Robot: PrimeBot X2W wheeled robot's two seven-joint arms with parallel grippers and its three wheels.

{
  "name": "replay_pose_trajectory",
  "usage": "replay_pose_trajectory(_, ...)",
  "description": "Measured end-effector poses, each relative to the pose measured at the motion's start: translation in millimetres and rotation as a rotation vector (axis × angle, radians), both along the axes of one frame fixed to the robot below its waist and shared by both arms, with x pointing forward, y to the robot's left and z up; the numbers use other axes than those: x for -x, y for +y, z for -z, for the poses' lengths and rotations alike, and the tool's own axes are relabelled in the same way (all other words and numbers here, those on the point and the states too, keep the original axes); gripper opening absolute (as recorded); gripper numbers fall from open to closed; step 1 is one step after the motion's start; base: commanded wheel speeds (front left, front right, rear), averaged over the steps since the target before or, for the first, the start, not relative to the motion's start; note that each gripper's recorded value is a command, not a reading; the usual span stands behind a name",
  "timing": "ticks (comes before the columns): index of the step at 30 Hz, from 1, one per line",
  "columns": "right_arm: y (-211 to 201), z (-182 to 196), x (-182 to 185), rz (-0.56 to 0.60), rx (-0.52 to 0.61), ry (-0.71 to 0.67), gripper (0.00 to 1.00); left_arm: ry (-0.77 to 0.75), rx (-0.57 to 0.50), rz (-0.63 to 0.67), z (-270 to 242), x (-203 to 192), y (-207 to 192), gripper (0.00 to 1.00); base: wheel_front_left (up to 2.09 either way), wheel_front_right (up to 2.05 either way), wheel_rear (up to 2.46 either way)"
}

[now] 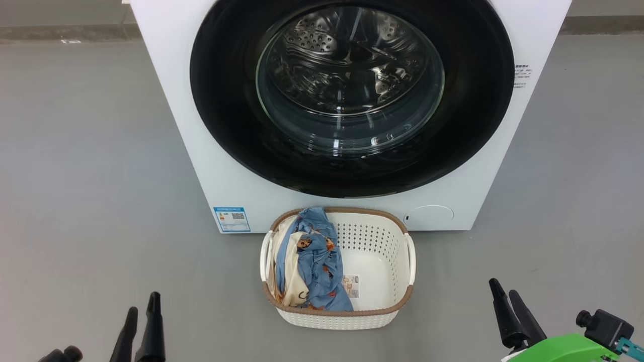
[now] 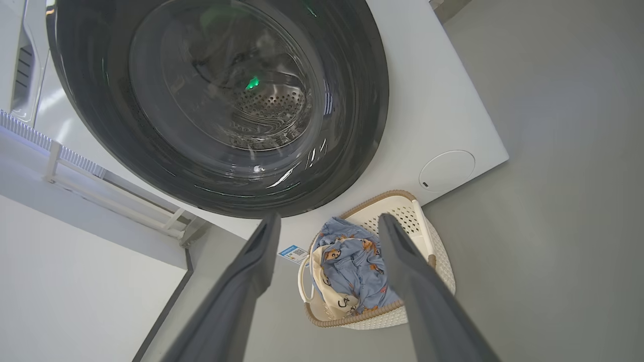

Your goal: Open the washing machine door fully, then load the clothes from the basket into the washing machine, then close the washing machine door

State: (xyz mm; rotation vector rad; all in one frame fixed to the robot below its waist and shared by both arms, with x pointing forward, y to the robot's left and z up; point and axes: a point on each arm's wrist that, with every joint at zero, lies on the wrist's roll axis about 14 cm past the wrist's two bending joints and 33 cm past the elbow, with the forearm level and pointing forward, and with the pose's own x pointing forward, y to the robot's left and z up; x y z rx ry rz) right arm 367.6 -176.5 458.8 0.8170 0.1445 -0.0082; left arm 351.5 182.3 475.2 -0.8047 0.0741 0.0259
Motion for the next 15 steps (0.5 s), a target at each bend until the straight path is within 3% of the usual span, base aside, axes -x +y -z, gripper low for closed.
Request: replay_pose_trajectory(15,4.8,-1.9,-0.1,-0.052,0.169,-0.031,1.0,-0.027,-0.168,0.031,-3.0,4.2,-3.0,1.0,0.0,0.0,0.0)
